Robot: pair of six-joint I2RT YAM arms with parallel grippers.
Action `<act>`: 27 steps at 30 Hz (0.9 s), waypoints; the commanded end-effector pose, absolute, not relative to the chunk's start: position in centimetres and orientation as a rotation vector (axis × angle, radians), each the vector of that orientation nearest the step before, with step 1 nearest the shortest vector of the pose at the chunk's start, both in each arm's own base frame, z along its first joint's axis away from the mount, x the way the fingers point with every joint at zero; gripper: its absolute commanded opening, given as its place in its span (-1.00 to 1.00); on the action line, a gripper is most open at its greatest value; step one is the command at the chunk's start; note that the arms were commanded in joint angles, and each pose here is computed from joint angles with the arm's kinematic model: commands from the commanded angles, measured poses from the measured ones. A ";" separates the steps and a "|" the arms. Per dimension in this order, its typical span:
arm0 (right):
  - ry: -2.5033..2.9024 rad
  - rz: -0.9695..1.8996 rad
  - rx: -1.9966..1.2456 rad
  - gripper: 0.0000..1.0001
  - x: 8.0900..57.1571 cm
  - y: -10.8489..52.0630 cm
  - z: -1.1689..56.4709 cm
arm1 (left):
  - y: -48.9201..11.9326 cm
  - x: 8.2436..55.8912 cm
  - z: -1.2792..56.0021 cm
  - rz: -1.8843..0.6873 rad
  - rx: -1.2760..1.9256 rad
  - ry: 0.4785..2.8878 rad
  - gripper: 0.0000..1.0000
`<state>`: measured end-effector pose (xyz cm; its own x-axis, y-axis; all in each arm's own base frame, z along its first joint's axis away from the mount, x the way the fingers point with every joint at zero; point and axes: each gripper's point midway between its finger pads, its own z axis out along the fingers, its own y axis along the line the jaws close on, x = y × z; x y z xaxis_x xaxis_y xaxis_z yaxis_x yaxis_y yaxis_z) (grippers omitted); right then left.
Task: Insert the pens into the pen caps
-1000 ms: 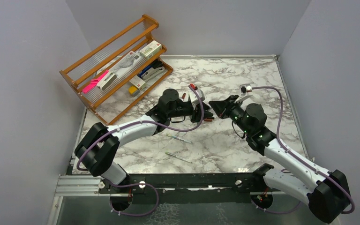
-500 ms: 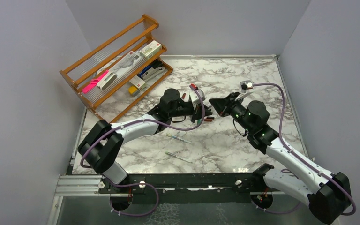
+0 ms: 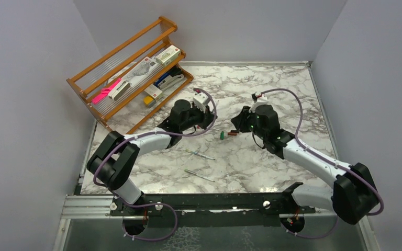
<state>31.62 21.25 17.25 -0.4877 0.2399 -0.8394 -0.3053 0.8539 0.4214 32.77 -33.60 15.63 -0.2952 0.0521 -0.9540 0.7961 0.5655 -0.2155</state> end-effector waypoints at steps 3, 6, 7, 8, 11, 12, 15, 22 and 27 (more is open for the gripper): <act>2.150 0.450 -0.047 -0.96 32.8 19.8 12.8 | -29.8 34.9 15.8 -0.818 0.482 1.788 -1.00; 2.184 0.446 -0.091 -0.96 33.1 20.5 11.5 | -29.5 34.9 15.7 -0.805 0.484 1.789 -1.00; 2.200 0.459 -0.110 -0.95 33.1 20.9 11.0 | -29.5 34.9 15.6 -0.801 0.490 1.788 -1.00; 2.212 0.462 -0.123 -0.84 33.2 21.1 10.6 | -29.5 34.9 15.6 -0.798 0.496 1.787 -1.00; 2.273 0.498 -0.188 -0.41 33.2 22.4 9.1 | -29.5 34.9 15.3 -0.792 0.501 1.789 -1.00; 2.284 0.512 -0.197 -0.33 33.2 22.8 8.8 | -29.5 34.9 15.2 -0.791 0.502 1.792 -1.00; 2.309 0.506 -0.192 -0.23 33.2 22.9 7.9 | -29.4 34.9 14.9 -0.785 0.506 1.798 -1.00; 2.347 0.336 -0.130 -0.19 34.2 20.8 6.3 | -29.1 34.7 14.2 -0.773 0.518 1.808 -1.00; 2.345 0.273 -0.135 -0.04 35.0 20.3 5.4 | -29.2 34.6 14.0 -0.777 0.530 1.811 -1.00</act>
